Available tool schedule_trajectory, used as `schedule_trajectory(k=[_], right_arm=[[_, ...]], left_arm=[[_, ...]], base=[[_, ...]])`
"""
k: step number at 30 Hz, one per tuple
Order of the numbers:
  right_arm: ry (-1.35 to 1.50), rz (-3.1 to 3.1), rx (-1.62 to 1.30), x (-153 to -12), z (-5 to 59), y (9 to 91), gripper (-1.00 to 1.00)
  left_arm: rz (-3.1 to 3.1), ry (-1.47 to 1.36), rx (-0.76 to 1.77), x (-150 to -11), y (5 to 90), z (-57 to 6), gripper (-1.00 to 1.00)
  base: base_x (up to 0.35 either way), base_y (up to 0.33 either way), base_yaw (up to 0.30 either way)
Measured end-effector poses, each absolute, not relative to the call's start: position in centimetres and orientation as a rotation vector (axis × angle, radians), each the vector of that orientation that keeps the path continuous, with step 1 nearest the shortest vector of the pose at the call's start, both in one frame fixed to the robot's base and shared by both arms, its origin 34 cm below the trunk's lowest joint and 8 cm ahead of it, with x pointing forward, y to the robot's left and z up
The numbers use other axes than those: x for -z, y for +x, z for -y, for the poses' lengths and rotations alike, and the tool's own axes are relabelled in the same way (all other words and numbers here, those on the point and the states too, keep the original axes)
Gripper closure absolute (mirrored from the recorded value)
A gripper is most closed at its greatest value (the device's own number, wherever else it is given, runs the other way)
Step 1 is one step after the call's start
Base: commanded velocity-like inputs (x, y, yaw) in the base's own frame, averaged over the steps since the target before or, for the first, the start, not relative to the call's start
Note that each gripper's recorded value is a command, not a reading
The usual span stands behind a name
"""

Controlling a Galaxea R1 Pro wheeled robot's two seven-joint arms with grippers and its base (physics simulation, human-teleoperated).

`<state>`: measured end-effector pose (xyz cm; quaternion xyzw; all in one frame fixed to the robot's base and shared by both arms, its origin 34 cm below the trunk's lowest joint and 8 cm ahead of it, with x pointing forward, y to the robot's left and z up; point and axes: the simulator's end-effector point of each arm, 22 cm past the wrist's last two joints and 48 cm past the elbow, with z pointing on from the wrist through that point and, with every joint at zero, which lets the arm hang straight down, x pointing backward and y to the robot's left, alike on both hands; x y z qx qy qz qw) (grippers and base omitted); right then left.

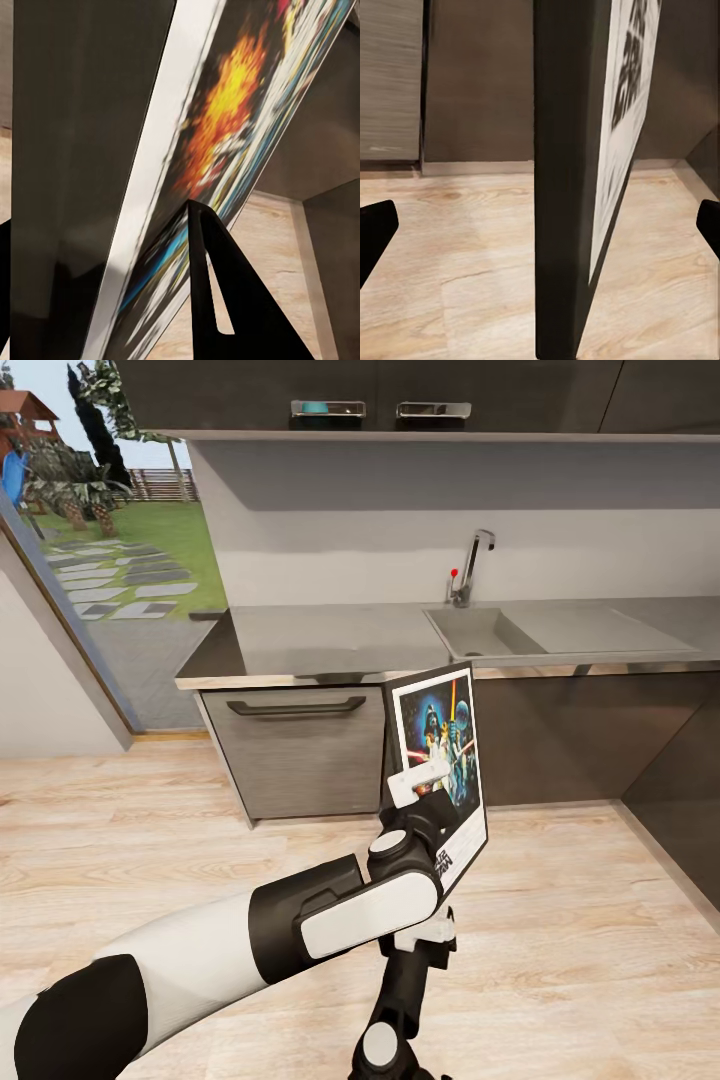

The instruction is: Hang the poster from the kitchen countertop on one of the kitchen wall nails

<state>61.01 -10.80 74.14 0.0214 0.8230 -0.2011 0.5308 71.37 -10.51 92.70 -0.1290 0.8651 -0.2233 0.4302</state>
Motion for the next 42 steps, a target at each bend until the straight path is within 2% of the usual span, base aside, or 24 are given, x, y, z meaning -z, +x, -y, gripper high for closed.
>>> schedule_trajectory(k=[42], right_arm=[[0.050, -1.975, 0.475, -73.75, 10.64, 60.33, -1.00]], left_arm=[[-2.155, -0.321, 0.557, -92.74, 71.43, 10.50, 1.00]], base=[[0.000, 0.000, 0.000]])
